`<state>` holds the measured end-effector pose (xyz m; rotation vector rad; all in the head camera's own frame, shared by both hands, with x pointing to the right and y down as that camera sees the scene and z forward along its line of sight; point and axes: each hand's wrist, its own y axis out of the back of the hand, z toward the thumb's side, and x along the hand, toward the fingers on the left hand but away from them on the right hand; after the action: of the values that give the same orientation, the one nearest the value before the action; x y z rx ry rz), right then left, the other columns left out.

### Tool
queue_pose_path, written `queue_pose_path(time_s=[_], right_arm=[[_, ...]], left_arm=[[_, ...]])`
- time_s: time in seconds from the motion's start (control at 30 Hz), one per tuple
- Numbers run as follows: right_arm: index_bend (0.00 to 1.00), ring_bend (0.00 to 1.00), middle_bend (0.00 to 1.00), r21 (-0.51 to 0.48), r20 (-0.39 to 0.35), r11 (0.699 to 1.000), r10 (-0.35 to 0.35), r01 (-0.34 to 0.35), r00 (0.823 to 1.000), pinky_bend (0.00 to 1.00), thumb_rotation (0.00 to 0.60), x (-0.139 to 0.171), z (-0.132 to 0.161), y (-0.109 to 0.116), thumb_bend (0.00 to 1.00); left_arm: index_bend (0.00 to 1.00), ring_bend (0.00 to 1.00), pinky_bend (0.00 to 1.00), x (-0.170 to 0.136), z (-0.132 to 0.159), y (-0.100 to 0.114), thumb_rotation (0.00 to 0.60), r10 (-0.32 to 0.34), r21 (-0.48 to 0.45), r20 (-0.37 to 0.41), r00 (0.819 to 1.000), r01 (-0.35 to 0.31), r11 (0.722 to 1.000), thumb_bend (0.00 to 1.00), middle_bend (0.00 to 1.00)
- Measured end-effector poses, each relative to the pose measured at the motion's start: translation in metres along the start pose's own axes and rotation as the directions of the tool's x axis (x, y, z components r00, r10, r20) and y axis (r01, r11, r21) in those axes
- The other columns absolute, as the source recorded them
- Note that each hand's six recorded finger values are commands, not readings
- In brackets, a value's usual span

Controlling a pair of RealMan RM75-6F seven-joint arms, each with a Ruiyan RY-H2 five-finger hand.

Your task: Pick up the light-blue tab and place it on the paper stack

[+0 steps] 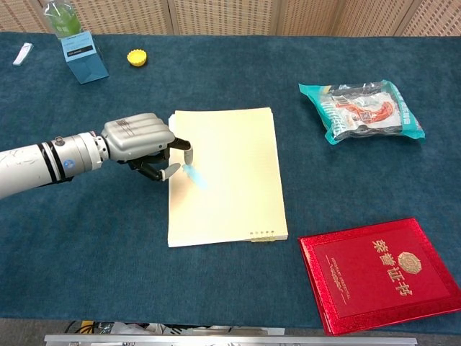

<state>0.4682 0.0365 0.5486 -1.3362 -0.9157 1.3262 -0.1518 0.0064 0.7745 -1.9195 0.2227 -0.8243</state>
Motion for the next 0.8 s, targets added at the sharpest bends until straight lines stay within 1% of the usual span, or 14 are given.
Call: queue_pose_path(time_s=[0.13,0.8], right_arm=[[0.16,0.36,0.38,0.000,0.002,1.000,0.001,-0.001,1.000,0.46,0.600,0.0003,-0.0004,-0.0004,0.13],[0.16,0.36,0.38,0.000,0.006,1.000,0.004,-0.004,1.000,0.46,0.600,0.0012,-0.0016,-0.0018,0.13]], left_arm=[[0.35,0.92,0.78,-0.0010,-0.0001,0.0004,0.293,0.003,0.002,-0.002,1.000,-0.003,1.000,0.56,0.92],[0.35,0.92,0.78,-0.0038,0.0004,-0.0070,0.294,-0.011,-0.010,-0.004,1.000,0.011,1.000,0.56,0.92]])
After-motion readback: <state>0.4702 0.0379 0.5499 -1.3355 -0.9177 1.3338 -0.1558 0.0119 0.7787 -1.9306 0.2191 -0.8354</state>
